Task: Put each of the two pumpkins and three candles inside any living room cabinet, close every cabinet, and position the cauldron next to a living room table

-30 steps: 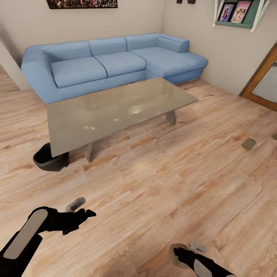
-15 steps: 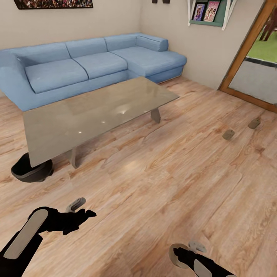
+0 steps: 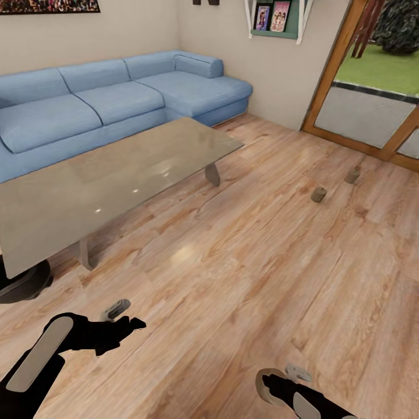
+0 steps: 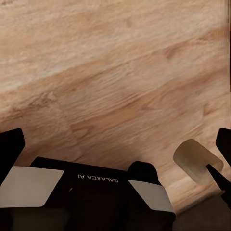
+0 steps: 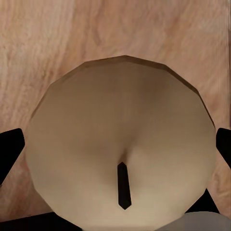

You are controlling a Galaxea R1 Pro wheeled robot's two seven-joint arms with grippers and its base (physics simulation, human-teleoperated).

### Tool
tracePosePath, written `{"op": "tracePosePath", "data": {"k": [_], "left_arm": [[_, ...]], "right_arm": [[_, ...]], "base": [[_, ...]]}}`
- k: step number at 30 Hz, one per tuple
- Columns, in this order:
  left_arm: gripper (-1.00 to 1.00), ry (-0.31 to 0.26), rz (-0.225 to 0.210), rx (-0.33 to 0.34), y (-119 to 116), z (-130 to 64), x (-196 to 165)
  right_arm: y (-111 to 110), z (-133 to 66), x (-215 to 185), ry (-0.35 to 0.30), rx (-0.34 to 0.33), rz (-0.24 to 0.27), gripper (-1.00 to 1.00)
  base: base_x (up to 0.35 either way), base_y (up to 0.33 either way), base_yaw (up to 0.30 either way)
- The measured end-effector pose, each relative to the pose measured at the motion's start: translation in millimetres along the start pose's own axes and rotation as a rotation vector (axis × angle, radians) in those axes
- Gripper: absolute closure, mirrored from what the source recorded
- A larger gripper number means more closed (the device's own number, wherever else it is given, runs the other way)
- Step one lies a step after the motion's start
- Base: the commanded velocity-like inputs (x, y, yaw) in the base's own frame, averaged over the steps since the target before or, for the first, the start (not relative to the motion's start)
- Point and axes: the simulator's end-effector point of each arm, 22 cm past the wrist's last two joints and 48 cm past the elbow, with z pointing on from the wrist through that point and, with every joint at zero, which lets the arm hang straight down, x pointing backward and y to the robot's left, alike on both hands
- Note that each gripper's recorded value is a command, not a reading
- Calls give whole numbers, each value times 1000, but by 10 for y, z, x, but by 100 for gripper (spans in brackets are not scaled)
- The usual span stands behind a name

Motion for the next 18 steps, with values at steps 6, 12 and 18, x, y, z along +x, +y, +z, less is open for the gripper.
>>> {"op": "tracePosePath", "data": {"k": [6, 12, 18], "left_arm": [[-100, 0, 0, 0, 0, -1, 0], [-100, 0, 1, -1, 2, 1, 3], [-100, 0, 2, -3, 4, 1, 3]], "right_arm": [[7, 0, 1, 0, -1, 0, 100], [2, -1, 0, 0, 0, 0, 100], [19, -1, 0, -1, -4, 0, 100]], "base": [[225, -56, -264], [254, -103, -264], [312, -78, -264]]}}
